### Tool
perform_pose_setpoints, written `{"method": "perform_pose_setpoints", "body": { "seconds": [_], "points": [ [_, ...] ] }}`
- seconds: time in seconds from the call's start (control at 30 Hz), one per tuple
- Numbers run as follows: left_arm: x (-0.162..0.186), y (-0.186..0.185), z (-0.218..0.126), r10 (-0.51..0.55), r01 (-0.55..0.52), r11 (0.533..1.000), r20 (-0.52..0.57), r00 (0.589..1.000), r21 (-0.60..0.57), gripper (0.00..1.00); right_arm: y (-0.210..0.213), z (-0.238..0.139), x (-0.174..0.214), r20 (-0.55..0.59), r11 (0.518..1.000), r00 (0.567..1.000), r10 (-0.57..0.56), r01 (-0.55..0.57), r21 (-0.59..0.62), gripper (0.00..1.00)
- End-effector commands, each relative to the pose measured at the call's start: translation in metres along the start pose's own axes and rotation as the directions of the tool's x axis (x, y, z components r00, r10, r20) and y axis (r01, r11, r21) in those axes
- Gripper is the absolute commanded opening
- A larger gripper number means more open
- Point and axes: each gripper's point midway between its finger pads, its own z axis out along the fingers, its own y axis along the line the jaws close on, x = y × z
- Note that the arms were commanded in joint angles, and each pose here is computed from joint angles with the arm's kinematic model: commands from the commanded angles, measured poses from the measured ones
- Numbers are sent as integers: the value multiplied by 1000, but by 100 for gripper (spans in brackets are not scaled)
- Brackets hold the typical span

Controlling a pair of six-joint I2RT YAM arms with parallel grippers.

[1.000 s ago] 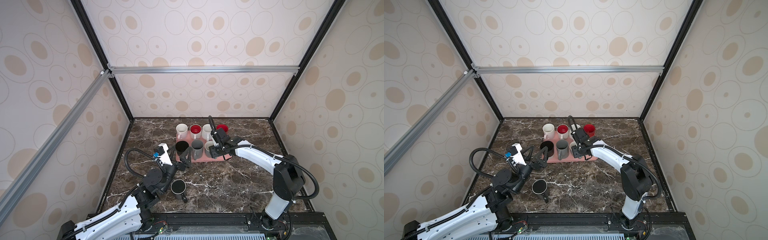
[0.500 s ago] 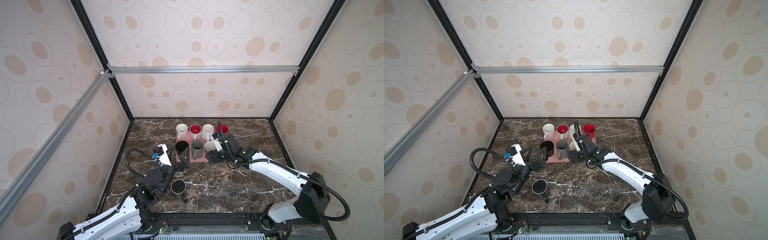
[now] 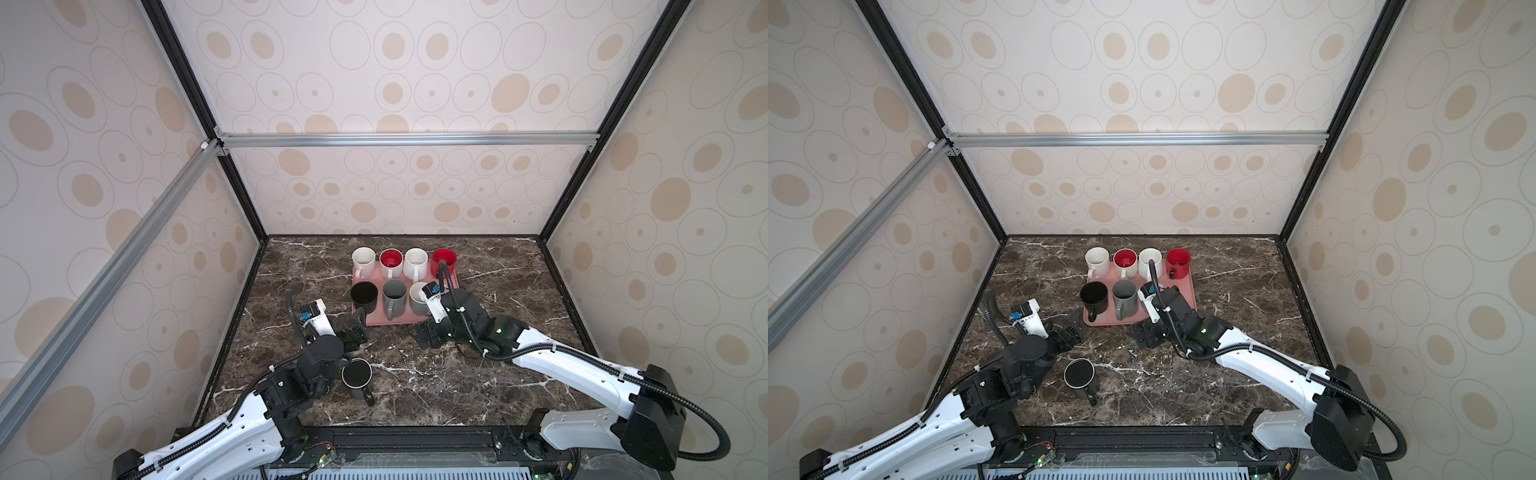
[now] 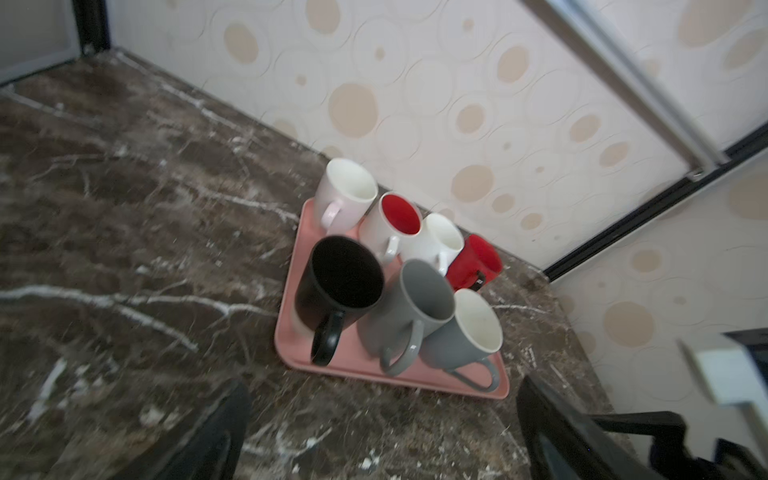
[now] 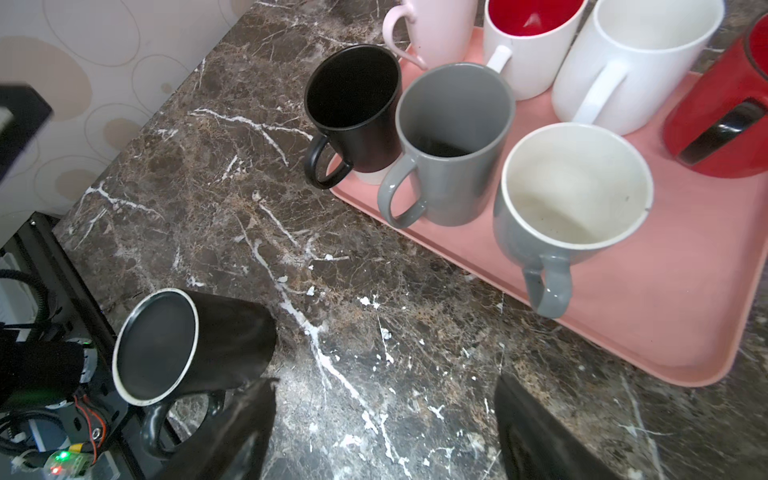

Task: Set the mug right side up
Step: 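Move the left gripper down onto the black mug near the robot while the right withdraws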

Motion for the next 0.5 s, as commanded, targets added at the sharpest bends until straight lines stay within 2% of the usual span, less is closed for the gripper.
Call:
{"method": "perform_pose_setpoints", "body": {
  "seconds": [0.0, 0.17, 0.3, 0.47],
  "points": [
    [25, 36, -10, -82, 56, 982, -141, 987, -179, 99, -13, -5, -3, 43, 998, 999, 0, -3, 70, 84],
    [73, 52, -23, -139, 51, 969, -363, 921, -242, 99, -25, -5, 4, 47, 992, 999, 14, -20, 124, 84],
    [91, 77, -37, -183, 37, 943, -426, 886, -330, 98, -26, -5, 6, 60, 992, 998, 20, -27, 126, 84],
    [127, 74, -35, -257, 115, 949, -510, 821, -294, 95, -31, -7, 5, 70, 989, 997, 17, -27, 146, 84]
  ]
}}
